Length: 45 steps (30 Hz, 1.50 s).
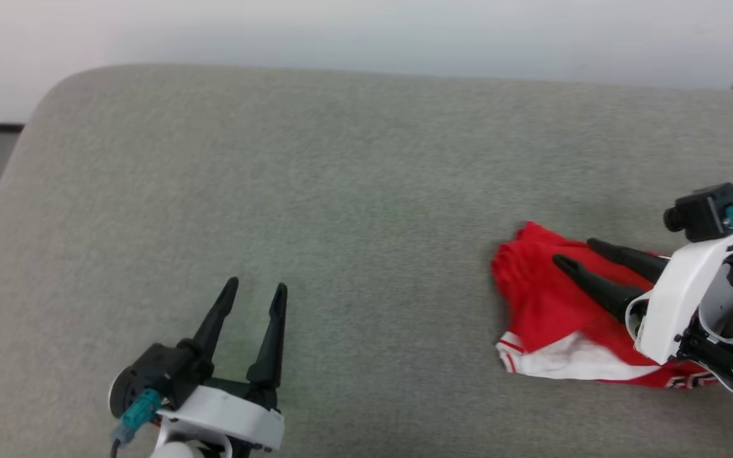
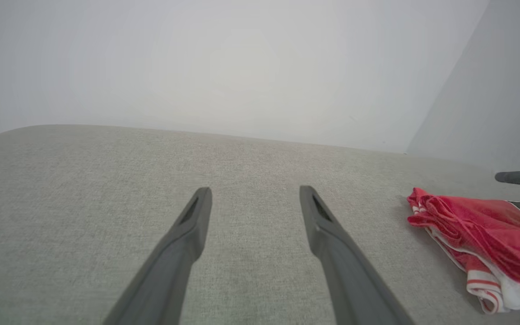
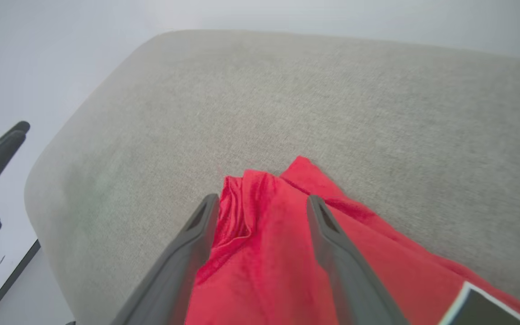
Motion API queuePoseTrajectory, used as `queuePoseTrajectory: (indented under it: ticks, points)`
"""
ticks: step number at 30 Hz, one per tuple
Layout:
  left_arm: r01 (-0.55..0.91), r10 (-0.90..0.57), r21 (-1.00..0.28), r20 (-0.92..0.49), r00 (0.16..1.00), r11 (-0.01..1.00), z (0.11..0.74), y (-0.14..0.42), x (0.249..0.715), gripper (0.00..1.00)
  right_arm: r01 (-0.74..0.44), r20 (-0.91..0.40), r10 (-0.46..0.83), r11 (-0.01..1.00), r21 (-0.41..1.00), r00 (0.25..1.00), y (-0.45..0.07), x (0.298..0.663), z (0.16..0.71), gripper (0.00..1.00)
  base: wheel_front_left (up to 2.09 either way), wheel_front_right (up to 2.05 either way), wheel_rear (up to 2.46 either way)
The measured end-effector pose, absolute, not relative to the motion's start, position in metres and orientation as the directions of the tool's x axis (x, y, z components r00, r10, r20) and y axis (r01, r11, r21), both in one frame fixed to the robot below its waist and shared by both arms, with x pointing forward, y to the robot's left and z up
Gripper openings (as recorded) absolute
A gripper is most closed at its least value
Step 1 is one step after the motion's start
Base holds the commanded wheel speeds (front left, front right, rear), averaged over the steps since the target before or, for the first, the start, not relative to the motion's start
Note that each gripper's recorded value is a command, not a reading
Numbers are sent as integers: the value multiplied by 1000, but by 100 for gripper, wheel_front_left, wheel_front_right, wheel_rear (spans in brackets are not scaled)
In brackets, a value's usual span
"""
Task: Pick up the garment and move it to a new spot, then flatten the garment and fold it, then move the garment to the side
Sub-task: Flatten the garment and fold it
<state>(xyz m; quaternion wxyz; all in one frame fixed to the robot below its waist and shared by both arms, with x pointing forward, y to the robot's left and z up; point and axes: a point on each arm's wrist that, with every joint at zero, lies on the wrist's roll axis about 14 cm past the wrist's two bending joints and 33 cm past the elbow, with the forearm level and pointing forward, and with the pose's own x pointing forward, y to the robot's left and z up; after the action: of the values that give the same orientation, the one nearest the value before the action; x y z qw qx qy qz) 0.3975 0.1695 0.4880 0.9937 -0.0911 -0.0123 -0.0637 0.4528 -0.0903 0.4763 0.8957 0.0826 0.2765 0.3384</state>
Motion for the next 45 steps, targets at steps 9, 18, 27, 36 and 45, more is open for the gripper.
queuePoseTrajectory:
  ticks: [9,18,27,36,45]
  points:
    - [181,-182,-205,12,983,962,480,151,401,100,-434,-242,509,848,303,826,-147,453,505,100,0,0,0]
    - [200,-204,-213,5,979,956,480,147,396,100,-233,-115,255,956,176,960,-221,443,506,100,0,0,0]
    - [198,-192,-199,48,980,960,495,153,384,100,-153,34,150,976,154,988,-241,414,533,100,0,0,0]
    - [163,-149,-186,83,985,969,506,168,362,100,-160,112,142,972,171,983,-227,378,537,100,0,0,0]
    - [98,-84,-189,82,993,977,504,185,339,100,-163,137,139,969,183,981,-220,358,538,100,0,0,0]
